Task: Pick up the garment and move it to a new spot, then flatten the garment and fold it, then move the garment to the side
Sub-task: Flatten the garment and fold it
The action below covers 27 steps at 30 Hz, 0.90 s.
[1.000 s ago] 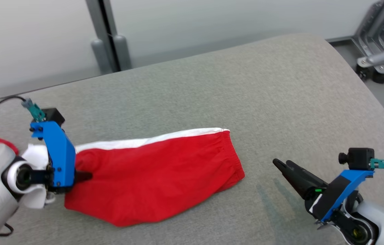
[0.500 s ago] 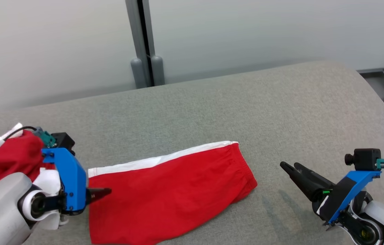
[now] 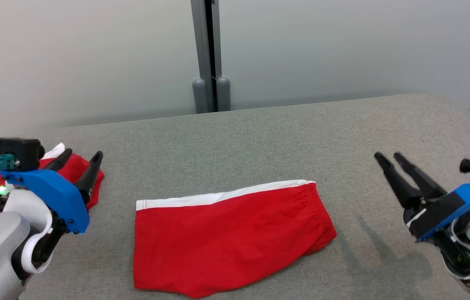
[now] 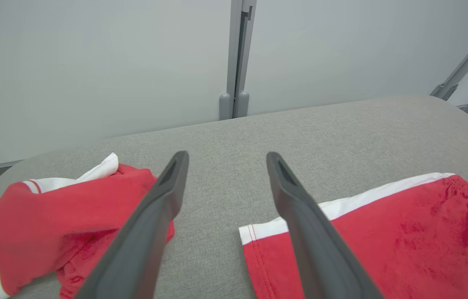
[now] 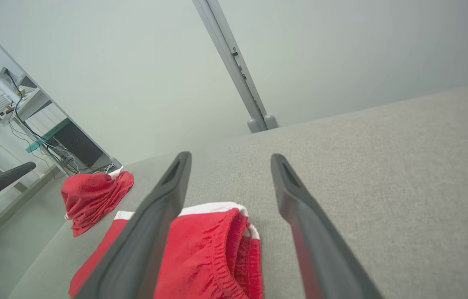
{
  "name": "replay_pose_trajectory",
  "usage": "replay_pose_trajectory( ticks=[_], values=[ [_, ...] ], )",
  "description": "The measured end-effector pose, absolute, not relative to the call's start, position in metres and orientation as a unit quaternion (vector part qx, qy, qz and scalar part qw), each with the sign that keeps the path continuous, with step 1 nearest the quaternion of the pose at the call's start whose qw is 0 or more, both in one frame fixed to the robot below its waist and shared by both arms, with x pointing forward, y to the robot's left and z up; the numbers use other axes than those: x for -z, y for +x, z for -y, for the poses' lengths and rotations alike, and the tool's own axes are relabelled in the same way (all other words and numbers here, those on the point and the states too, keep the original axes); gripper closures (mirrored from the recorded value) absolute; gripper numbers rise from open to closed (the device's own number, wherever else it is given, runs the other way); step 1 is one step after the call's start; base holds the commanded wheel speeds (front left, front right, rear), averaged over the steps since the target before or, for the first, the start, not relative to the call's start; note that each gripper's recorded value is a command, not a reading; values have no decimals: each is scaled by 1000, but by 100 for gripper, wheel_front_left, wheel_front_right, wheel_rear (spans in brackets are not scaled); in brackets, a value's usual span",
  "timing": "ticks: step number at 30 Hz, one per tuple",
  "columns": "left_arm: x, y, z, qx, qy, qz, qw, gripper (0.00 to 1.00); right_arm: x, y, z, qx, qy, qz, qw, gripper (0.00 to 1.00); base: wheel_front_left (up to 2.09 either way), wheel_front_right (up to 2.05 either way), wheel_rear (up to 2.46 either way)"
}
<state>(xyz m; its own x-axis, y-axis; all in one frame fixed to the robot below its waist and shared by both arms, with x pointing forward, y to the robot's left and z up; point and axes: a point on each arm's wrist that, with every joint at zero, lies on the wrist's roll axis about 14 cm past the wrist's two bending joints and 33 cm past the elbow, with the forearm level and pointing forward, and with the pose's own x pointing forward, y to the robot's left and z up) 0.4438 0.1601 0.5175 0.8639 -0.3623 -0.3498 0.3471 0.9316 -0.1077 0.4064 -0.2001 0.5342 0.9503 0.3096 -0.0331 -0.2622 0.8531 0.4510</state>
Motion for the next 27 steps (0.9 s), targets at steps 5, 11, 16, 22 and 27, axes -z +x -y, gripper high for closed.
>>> replay_pose_trajectory(
  ticks=[5,11,16,22,27],
  values=[
    [-533,438,-187,129,-32,-115,984,0,-556,418,196,-138,218,17,966,0,0,0,0],
    [-540,425,-206,66,-52,-63,994,0,-574,413,207,-98,207,86,970,0,0,0,0],
    [-564,415,-217,5,-83,8,997,0,-559,397,211,-64,195,93,974,0,0,0,0],
    [-541,383,-217,-27,-91,30,995,0,-532,384,203,-59,166,62,982,0,0,0,0],
    [-521,361,-204,-28,-98,28,994,0,-509,375,193,-64,144,29,987,0,0,0,0]
  ],
)
